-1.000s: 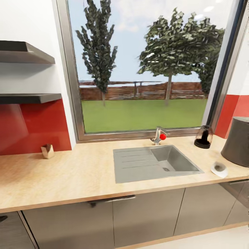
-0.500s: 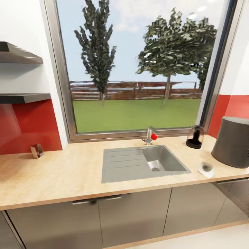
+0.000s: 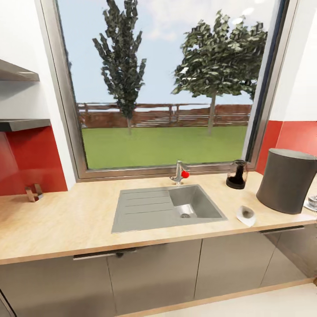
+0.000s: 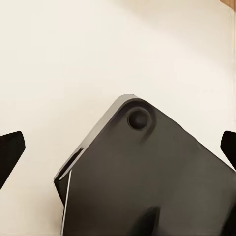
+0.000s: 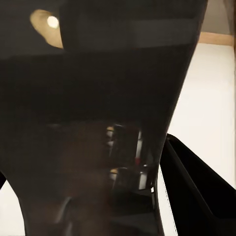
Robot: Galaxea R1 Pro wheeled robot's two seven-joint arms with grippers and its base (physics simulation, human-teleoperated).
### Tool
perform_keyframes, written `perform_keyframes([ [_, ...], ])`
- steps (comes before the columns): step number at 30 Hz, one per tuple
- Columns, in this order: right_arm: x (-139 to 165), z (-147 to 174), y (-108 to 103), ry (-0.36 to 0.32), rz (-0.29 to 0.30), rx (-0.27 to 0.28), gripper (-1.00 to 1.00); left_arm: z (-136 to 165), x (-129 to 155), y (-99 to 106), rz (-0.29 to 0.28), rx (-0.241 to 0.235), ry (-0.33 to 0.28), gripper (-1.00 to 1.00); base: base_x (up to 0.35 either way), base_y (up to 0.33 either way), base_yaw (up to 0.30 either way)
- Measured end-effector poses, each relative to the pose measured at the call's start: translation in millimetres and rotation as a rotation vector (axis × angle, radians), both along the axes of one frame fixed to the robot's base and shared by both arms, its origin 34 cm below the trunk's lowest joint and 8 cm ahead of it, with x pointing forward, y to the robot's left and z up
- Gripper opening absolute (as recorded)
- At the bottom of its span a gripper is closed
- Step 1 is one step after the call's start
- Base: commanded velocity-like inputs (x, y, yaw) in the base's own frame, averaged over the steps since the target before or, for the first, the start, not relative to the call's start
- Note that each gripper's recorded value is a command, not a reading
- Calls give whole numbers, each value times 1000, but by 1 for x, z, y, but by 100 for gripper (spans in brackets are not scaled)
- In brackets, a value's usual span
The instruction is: Set up a coffee station on the kitchen countertop: keep the coffee maker on the countertop, move the bottle of coffee from the kitchen shelf to the counter next to the coffee maker, place a paper coffee filter on top of the coffee maker, put the saucer next to the coffee maker with the coffee cup on the saucer, and place the electric kettle next to the coffee maker.
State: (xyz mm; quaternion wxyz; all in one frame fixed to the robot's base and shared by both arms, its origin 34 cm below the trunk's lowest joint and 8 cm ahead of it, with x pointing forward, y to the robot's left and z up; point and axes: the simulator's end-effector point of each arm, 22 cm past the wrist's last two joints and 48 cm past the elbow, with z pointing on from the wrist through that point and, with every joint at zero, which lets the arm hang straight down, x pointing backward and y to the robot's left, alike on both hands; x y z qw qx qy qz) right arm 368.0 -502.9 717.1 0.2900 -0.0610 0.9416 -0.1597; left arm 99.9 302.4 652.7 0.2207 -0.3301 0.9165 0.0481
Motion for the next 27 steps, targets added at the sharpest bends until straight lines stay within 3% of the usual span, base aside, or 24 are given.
perform_keyframes([
  [9,0,0,-1,0,-1,-1,-100,0,0,0,0,0,-1,100,0,-298,13],
  [20,0,0,0,0,0,0,-100,0,0,0,0,1,-1,100,0,-298,243],
  [27,0,0,0,0,0,-1,-100,0,0,0,0,1,-1,100,0,-297,57],
])
